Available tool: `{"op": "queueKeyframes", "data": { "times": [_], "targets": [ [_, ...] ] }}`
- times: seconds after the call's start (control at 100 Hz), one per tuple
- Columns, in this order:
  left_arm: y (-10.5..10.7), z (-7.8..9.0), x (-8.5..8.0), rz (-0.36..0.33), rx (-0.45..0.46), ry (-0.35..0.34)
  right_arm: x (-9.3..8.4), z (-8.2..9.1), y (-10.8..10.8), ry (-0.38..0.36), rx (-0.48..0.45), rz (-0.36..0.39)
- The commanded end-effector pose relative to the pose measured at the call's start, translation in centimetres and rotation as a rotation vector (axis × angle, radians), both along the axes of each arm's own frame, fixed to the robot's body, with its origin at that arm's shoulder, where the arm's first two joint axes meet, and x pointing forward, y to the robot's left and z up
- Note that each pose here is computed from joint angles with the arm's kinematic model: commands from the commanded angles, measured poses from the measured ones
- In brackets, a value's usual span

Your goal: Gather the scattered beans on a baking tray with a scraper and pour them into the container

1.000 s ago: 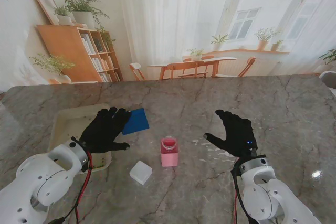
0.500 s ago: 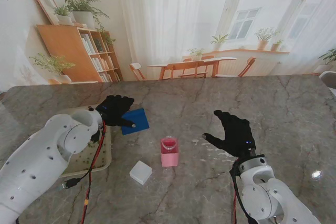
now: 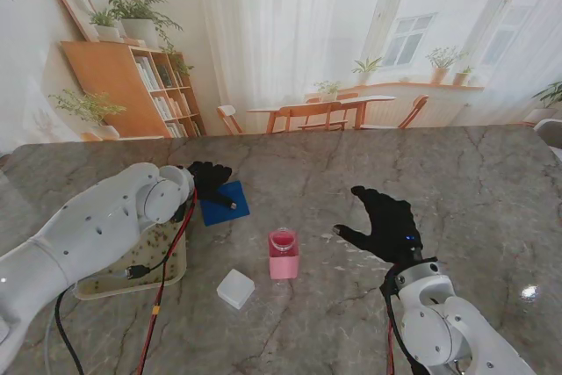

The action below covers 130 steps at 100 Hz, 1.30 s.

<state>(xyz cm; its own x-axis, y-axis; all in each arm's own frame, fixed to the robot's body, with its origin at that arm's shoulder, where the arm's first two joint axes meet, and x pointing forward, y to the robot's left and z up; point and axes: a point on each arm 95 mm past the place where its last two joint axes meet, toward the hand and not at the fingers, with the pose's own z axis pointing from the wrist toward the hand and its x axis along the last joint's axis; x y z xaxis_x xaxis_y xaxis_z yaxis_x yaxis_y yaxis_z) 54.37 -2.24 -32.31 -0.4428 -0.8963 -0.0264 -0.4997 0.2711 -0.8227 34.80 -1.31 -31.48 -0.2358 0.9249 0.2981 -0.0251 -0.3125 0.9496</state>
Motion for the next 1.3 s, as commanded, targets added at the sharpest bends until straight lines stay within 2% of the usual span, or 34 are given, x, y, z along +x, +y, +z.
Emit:
{"op": "queueKeyframes", "data": {
  "times": [0.0,0.42,0.67,1.0,1.29],
  "targets": [
    [-0.9,0.3,0.4,-0.006,-0.013,0.0,0.0,-0.2,0.1,0.016,0.0,0.01],
    [0.1,-1.6,2.0,0.04,0.034,0.069,-0.1,-0.2,0.0,0.022,-0.004,0.005],
    [-0.2,-2.9,2.6,0.048,0.034,0.103,-0.1,-0.3,0.0,0.024,-0.01,0.005],
    [-0.8,-4.9,2.0,-0.005,0.044,0.127,-0.3,-0.2,-0.4,0.018,-0.013,-0.013],
    [-0.4,-7.1,1.4,-0.011,0.049,0.15,-0.5,-0.1,-0.7,0.009,-0.016,-0.032]
  ]
}}
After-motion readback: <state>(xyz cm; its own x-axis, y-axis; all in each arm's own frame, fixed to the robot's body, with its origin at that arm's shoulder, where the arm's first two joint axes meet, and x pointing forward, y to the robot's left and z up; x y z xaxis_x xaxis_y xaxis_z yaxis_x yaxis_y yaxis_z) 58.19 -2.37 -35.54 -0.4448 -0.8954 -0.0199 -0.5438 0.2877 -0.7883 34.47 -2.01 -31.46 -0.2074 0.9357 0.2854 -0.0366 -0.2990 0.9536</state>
